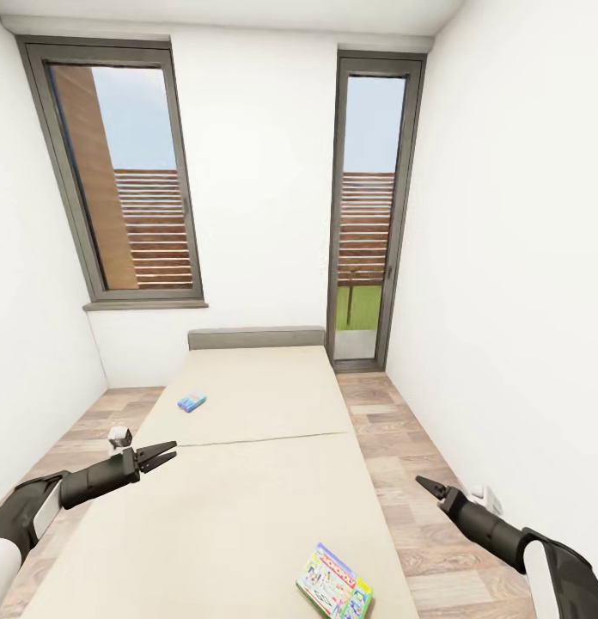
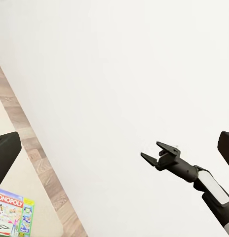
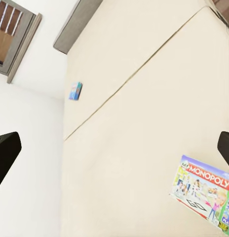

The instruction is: Put all the toys in the child's room - the three board games (two on the bed and one on the table), the two jigsaw puzzles on the table, and the tennis ball on the table - inside the toy box on the table in the child's room.

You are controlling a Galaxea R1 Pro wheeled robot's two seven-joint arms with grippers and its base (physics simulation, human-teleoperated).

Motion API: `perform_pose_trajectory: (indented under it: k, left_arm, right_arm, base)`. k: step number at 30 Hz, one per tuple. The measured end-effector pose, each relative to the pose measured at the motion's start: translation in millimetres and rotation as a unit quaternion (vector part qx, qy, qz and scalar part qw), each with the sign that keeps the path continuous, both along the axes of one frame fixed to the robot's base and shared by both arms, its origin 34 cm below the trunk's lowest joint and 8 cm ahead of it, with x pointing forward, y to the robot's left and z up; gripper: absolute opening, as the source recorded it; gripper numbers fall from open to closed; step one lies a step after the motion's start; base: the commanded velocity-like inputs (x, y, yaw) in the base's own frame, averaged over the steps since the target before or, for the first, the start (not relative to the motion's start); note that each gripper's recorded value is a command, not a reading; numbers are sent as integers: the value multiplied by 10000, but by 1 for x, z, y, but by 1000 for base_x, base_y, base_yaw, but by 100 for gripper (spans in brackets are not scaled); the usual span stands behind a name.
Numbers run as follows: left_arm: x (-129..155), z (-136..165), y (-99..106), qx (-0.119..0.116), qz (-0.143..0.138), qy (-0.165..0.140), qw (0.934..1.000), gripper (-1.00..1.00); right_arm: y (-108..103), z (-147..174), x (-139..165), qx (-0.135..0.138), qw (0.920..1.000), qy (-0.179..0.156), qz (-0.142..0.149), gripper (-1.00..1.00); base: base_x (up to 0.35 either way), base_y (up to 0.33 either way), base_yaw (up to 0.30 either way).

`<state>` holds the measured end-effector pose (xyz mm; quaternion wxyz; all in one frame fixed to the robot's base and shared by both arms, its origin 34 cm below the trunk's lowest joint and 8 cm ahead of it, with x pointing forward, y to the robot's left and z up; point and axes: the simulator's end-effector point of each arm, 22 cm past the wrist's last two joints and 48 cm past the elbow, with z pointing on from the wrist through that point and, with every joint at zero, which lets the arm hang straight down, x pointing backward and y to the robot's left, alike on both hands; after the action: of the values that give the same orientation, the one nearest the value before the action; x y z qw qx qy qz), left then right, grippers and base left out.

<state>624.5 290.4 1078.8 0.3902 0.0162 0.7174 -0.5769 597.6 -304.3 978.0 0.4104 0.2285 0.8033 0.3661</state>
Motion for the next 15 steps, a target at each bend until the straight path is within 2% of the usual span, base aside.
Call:
perform_pose_trajectory:
  k: [6,9,11,15]
  left_arm:
    - [0,1,1,-3,-2,-10,10000,100]
    - [0,1,1,5,-2,-21,10000,100]
    - [0,1,1,7,-2,-28,10000,100]
    - [0,1,1,11,0,-27,10000,100]
  right_arm:
    - [1,-11,4,-302,9992,265,-90,100]
    - [19,-10,17,-587,9975,382,14,100]
    - [35,-6,31,-886,9949,482,81,100]
    - [46,0,53,-1516,9858,720,-19,100]
  base:
    - [0,0,0]
    - [0,0,0]
    - [0,0,0]
    - [0,0,0]
